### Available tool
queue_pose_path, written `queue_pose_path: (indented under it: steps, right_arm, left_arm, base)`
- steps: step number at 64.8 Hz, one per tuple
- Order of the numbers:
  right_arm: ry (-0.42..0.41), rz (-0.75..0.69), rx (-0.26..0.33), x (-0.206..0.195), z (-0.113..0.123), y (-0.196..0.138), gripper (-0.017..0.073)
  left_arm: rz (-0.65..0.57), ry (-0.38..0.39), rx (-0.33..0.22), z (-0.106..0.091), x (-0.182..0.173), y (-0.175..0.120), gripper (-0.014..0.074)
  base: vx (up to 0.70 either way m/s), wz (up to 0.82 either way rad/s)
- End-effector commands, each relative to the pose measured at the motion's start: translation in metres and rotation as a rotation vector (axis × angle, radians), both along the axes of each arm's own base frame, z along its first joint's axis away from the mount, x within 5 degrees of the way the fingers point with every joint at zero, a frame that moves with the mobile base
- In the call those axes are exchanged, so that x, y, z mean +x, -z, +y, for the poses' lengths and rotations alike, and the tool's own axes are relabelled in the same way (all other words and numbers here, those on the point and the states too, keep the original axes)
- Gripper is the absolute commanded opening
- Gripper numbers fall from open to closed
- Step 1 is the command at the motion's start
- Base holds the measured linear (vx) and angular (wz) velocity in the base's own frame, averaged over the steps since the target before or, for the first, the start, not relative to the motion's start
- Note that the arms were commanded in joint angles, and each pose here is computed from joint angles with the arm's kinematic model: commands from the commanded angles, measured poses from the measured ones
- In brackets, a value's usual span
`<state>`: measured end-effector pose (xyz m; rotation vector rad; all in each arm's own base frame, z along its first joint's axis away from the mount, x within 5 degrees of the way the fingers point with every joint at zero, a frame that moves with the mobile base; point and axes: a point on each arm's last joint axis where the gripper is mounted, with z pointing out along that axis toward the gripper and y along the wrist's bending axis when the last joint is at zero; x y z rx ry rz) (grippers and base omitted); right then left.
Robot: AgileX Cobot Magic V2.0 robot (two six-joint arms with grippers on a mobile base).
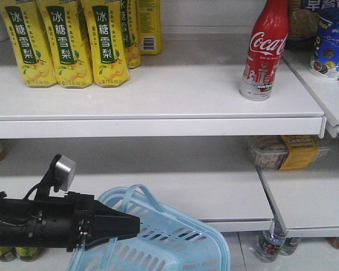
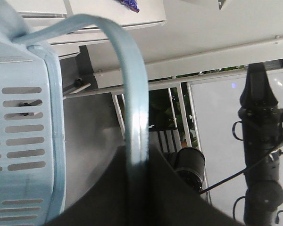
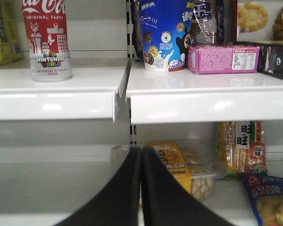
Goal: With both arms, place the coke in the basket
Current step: 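Drive closer and align the base with the red Coca-Cola bottle, then reach the right gripper to the red Coca-Cola bottle and grasp it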
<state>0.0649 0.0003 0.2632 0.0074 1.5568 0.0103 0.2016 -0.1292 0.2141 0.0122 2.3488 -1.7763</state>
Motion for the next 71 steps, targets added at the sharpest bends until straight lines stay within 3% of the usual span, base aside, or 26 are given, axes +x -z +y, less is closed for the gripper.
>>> queue_pose_path:
  steps: [1,7,16,23,34,52,62,71]
  right_arm:
    - [0.008,-0.081,-0.018,0.008,-0.001,-0.036,-0.0010]
    - [0.008,-0.058,-0.025,0.017,-0.001,-0.045,-0.0010]
    - [0.001,-0.021,0.106,0.027,0.000,-0.045,-0.0010]
    - [0.000,0.007,0.133,0.031,0.000,-0.042,-0.0010]
    - [0.001,0.012,0.127,0.032,0.000,-0.042,-0.0010]
    - [0.003,0.022,-0.006,0.032,0.000,-0.041,0.0008]
    - [0.002,0.021,-0.021,0.032,0.000,-0.041,0.0075]
    - [0.002,0.022,-0.014,0.032,0.000,-0.041,0.0191]
  left_arm:
    - [-0.045,-0.019,-0.150,-0.003,0.002,-0.025,-0.0006]
    - [-0.045,-0.019,-0.150,-0.003,0.002,-0.025,-0.0006]
    - [-0.045,-0.019,-0.150,-0.003,0.002,-0.025,-0.0006]
    - [-0.045,-0.019,-0.150,-0.003,0.002,-0.025,-0.0006]
    - [-0.045,-0.019,-0.150,-0.003,0.002,-0.025,-0.0006]
    - [-0.045,-0.019,-0.150,-0.003,0.002,-0.025,-0.0006]
    - [-0.045,-0.019,-0.150,-0.003,0.002,-0.025,-0.0006]
    - [-0.045,-0.019,-0.150,-0.003,0.002,-0.025,-0.0006]
  base:
    - [0.00,0.00]
    - [0.00,0.00]
    - [0.00,0.00]
    - [0.00,0.00]
    - [0.00,0.00]
    - [0.00,0.00]
    - [0.00,0.00]
    - [0.00,0.00]
